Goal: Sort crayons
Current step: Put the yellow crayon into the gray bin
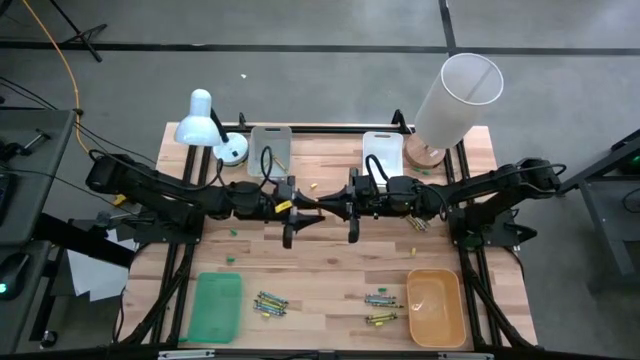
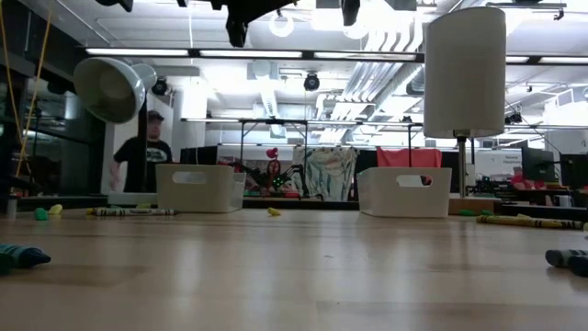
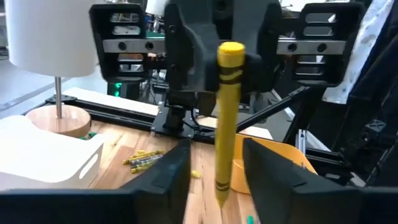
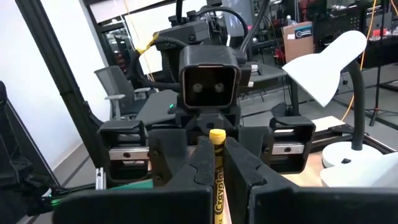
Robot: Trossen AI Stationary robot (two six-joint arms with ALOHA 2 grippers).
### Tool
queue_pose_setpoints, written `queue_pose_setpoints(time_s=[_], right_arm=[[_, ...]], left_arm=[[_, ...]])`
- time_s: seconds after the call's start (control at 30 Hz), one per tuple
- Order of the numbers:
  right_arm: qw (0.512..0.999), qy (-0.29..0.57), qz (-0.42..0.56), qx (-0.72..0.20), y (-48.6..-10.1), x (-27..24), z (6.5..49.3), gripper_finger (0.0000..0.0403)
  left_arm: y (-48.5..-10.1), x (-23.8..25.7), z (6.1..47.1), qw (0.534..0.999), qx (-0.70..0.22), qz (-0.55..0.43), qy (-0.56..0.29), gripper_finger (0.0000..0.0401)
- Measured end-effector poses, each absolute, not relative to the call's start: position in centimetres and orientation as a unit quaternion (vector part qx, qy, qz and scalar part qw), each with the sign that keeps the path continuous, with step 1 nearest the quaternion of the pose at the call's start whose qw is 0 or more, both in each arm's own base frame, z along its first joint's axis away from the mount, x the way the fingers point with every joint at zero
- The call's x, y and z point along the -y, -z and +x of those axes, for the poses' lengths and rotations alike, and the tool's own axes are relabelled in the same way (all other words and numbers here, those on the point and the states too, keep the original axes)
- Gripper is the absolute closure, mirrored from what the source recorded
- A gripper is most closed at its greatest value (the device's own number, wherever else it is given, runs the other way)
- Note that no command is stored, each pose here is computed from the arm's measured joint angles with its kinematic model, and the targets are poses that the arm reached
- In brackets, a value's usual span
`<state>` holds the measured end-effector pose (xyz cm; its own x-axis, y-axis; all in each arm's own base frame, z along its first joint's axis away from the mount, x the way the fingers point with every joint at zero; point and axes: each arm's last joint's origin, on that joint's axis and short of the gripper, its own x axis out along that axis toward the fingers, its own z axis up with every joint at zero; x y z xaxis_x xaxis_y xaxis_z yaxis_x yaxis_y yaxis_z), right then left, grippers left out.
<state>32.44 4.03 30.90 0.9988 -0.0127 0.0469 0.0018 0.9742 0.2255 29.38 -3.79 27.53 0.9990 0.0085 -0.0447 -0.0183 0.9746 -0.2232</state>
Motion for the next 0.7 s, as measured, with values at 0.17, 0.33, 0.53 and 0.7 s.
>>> queue_pose_setpoints(time_s=[0.17, 0.33, 0.53, 0.7], right_arm=[[0.993, 0.008, 0.113, 0.024, -30.9, -4.0, 32.4, 0.0402], [0.992, 0.007, 0.123, 0.025, -30.9, -4.0, 32.4, 0.0383], [0.988, 0.025, 0.148, 0.030, -32.2, -3.7, 31.2, 0.0316], [0.985, 0.107, 0.130, -0.020, -33.1, -3.0, 28.6, 0.0246]], left_arm=[[-27.6, 3.5, 29.4, 0.993, -0.021, -0.113, -0.013, 0.0379], [-27.6, 3.4, 29.4, 0.993, -0.023, -0.112, -0.014, 0.0389], [-27.6, 2.9, 27.9, 0.990, -0.081, -0.101, -0.047, 0.0397], [-28.4, 2.0, 24.0, 0.976, -0.150, -0.088, -0.130, 0.0398]])
